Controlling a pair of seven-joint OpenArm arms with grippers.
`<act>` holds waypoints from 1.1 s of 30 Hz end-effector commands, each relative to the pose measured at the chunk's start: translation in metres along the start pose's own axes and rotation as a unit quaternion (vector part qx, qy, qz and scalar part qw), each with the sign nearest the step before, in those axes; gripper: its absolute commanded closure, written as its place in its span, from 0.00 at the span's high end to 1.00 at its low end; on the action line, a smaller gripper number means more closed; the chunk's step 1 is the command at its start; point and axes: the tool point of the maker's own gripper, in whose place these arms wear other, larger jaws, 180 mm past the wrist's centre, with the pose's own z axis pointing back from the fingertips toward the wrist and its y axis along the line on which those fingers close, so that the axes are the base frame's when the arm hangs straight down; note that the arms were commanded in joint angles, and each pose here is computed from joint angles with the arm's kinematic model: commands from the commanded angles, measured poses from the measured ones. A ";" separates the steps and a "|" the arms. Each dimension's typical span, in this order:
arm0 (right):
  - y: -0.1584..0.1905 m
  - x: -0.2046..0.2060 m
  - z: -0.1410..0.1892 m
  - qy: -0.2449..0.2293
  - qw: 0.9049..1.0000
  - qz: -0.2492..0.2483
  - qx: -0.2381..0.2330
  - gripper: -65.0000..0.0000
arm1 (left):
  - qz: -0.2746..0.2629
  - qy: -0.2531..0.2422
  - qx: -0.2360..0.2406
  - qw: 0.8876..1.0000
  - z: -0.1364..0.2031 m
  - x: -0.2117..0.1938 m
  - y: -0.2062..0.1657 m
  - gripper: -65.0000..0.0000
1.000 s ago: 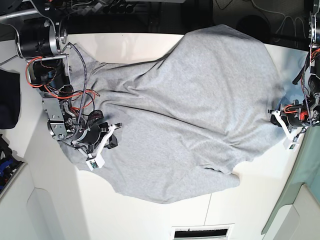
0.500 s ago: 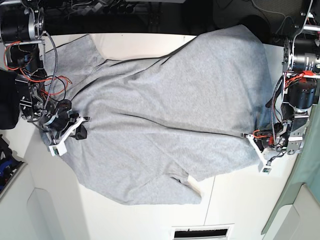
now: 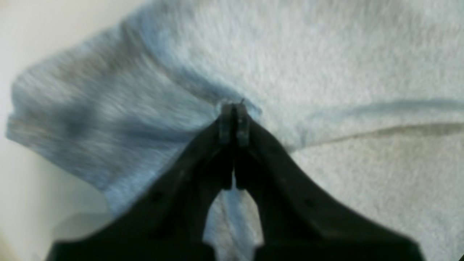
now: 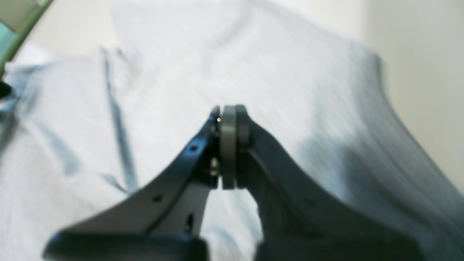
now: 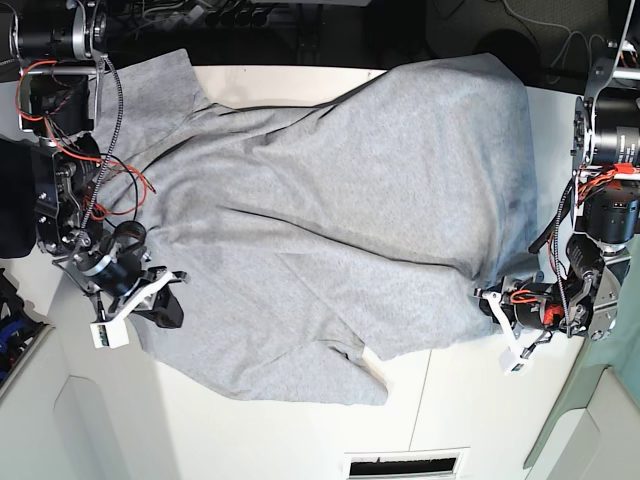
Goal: Layout the t-shirt on the table in an organized manner, then fold the t-shirt properly
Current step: 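Grasp the shirt sides with both grippers and pull them apart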
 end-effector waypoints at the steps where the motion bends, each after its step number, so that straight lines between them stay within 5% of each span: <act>1: 0.008 0.023 -0.004 -0.027 1.000 0.007 0.010 0.00 | -0.003 -0.023 0.013 1.000 0.014 0.018 0.014 0.00; 13: 0.053 -0.035 -0.059 0.053 0.989 0.131 0.035 0.00 | 0.038 0.044 0.068 0.996 0.013 -0.062 0.051 0.00; 18: 0.009 -0.057 -0.054 0.092 0.982 0.157 -0.053 0.00 | 0.036 0.080 0.069 0.994 0.005 -0.100 0.048 0.00; 25: -0.063 -0.036 -0.028 0.075 0.969 0.177 -0.156 0.00 | 0.018 0.090 0.108 0.990 0.006 -0.113 0.061 0.00; 33: -0.093 -0.019 -0.012 0.048 0.967 0.165 -0.187 0.00 | 0.013 0.041 0.107 0.993 0.007 -0.076 0.062 0.00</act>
